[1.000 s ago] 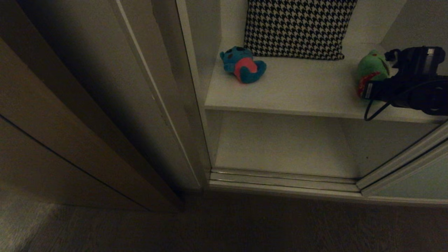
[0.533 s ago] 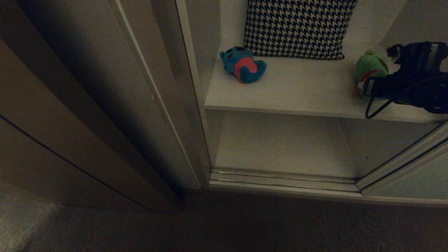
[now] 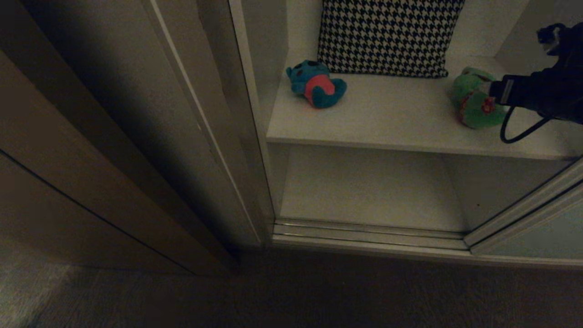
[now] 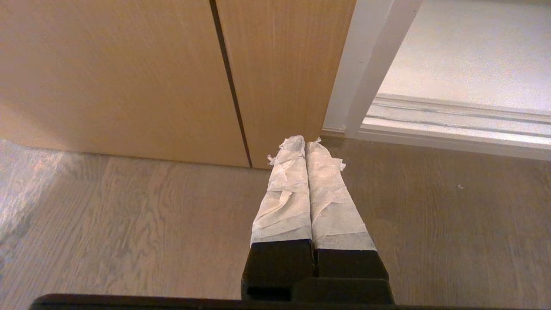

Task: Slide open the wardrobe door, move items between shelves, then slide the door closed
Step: Place the green doll on the higher shelf

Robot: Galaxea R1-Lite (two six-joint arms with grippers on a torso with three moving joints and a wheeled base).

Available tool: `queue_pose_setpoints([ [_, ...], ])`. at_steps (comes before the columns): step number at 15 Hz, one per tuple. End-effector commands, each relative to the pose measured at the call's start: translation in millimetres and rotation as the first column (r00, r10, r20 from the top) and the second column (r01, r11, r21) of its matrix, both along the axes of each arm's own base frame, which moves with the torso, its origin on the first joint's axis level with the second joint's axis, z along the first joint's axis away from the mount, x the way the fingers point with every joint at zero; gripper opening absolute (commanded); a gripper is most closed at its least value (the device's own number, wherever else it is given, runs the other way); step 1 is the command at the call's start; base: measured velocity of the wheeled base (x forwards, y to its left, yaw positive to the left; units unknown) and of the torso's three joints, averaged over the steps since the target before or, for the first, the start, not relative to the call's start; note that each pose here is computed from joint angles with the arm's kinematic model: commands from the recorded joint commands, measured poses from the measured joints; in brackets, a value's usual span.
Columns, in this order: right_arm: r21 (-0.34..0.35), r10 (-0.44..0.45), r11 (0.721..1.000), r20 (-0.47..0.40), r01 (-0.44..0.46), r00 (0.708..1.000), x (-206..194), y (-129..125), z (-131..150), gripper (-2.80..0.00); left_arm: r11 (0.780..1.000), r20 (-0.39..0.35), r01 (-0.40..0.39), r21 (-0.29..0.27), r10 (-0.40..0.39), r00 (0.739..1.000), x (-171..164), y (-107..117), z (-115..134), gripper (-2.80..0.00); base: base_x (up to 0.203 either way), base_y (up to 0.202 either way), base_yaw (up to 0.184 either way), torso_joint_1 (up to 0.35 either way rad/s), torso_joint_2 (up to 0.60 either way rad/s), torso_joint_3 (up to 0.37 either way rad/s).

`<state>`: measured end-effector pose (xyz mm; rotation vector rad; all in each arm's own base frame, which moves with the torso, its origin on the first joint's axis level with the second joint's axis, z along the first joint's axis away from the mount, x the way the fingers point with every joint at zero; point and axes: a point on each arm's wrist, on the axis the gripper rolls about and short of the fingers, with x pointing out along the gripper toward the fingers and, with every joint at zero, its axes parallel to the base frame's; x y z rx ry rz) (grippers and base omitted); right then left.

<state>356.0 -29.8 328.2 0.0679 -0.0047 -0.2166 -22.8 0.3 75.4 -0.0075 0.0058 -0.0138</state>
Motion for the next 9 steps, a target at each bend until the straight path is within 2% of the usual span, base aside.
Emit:
queue_pose_setpoints([
  [1, -0.007, 0.010, 1.000, 0.067, -0.009, 0.998, -53, 8, 22, -2.80, 1.000, -0.002, 0.000, 0.000, 0.000, 1.000, 0, 0, 0, -2.80, 0.000, 0.000, 0.000, 0.000, 0.00, 0.000],
  [3, -0.038, 0.012, 0.999, 0.079, -0.009, 0.997, -97, 12, 25, -2.80, 1.000, -0.002, 0.000, 0.000, 0.000, 1.000, 0, 0, 0, -2.80, 0.000, 0.000, 0.000, 0.000, 0.00, 0.000],
  [5, -0.067, 0.014, 0.998, 0.104, -0.007, 0.994, -159, 15, 22, -2.80, 1.000, -0.002, 0.000, 0.000, 0.000, 1.000, 0, 0, 0, -2.80, 0.000, 0.000, 0.000, 0.000, 0.00, 0.000],
  [7, -0.092, 0.013, 0.996, 0.124, -0.002, 0.992, -224, 18, 3, -2.80, 1.000, -0.002, 0.000, 0.000, 0.000, 1.000, 0, 0, 0, -2.80, 0.000, 0.000, 0.000, 0.000, 0.00, 0.000],
  [9, -0.123, -0.001, 0.992, 0.128, 0.017, 0.992, -283, 21, -36, -2.80, 1.000, -0.002, 0.000, 0.000, 0.000, 1.000, 0, 0, 0, -2.80, 0.000, 0.000, 0.000, 0.000, 0.00, 0.000],
])
